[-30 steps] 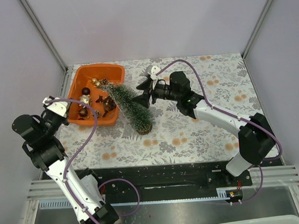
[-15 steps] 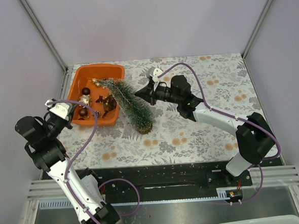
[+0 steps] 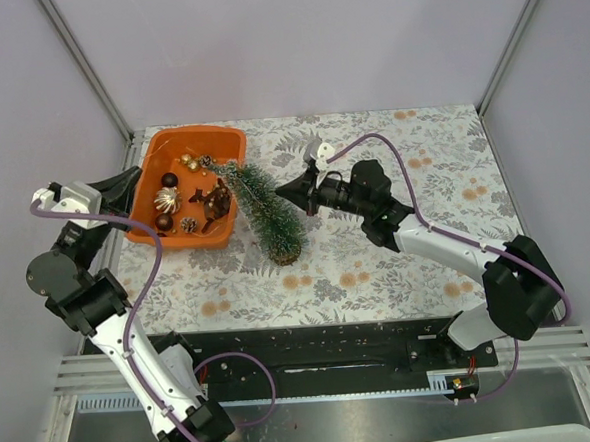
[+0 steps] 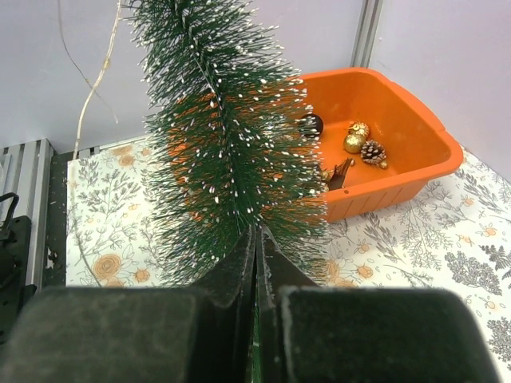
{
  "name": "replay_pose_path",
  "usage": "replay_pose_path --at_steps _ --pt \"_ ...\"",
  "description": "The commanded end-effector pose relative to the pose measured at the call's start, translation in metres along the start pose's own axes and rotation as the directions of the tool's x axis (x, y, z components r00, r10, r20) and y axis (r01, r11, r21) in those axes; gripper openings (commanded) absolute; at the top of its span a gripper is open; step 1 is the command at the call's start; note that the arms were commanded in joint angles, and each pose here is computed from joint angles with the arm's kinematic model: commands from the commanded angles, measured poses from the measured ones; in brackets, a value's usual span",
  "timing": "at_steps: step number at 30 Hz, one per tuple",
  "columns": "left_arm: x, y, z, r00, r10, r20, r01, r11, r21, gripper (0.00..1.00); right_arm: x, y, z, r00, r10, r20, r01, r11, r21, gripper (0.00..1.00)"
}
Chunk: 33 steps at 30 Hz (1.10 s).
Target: Decorate the small christmas tree
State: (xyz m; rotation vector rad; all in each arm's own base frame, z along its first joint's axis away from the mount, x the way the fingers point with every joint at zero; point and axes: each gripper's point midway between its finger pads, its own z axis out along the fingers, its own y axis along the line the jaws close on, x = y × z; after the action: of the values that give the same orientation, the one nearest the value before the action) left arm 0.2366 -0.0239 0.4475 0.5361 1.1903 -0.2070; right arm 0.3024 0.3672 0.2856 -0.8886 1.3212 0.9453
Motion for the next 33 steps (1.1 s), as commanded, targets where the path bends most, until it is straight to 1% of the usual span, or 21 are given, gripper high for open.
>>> replay_pose_path --at_steps 1,4,7,8,13,15,19,24,28,31,33 --pt "-0.038 -0.025 0.0 0.997 0.06 0.055 -0.065 0.993 0.099 0.0 -0.015 0.002 -0.005 0.999 -0.006 0.045 0.005 1.0 0.017 0.0" --pt "-0.04 -0.031 -0.002 0.996 0.071 0.05 -0.076 0.992 0.102 0.0 -0.012 0.001 -0.006 0.999 0.002 0.039 -0.003 1.0 0.025 0.0" --pt "-0.052 -0.031 -0.001 0.995 0.064 0.077 -0.071 0.993 0.091 0.0 -0.008 0.002 -0.007 0.999 0.006 0.032 -0.007 1.0 0.028 0.0" --pt "-0.06 -0.03 0.0 0.994 0.061 0.095 -0.069 0.994 0.084 0.0 -0.009 0.004 -0.007 0.999 0.032 0.034 -0.033 0.999 0.024 0.0" --pt "-0.11 -0.022 0.009 0.979 0.041 0.198 -0.053 0.997 0.056 0.0 -0.005 0.005 -0.008 0.998 0.052 0.026 -0.053 0.998 0.023 0.0" --pt "-0.127 -0.023 0.011 0.972 0.065 0.224 -0.08 0.995 0.058 0.0 0.0 0.007 -0.008 0.998 0.063 0.013 -0.063 0.998 0.017 0.0" --pt "-0.162 -0.041 0.011 0.957 0.122 0.263 -0.155 0.982 0.108 0.0 0.009 0.005 -0.008 0.997 0.08 -0.004 -0.08 0.997 0.024 0.0" --pt "-0.189 -0.066 0.007 0.932 0.212 0.293 -0.27 0.947 0.172 0.0 0.02 0.005 -0.007 0.995 0.095 -0.026 -0.094 0.995 0.031 0.0" --pt "-0.211 -0.076 0.007 0.912 0.259 0.318 -0.331 0.923 0.198 0.0 0.028 0.003 -0.005 0.993 0.109 -0.042 -0.107 0.993 0.04 0.0" --pt "-0.228 -0.078 0.008 0.897 0.284 0.338 -0.361 0.913 0.191 0.0 0.031 0.001 -0.006 0.992 0.113 -0.046 -0.111 0.993 0.048 0.0" --pt "-0.244 -0.078 0.009 0.878 0.311 0.365 -0.392 0.903 0.175 0.0 0.034 0.001 -0.006 0.992 0.114 -0.051 -0.112 0.992 0.05 0.0"
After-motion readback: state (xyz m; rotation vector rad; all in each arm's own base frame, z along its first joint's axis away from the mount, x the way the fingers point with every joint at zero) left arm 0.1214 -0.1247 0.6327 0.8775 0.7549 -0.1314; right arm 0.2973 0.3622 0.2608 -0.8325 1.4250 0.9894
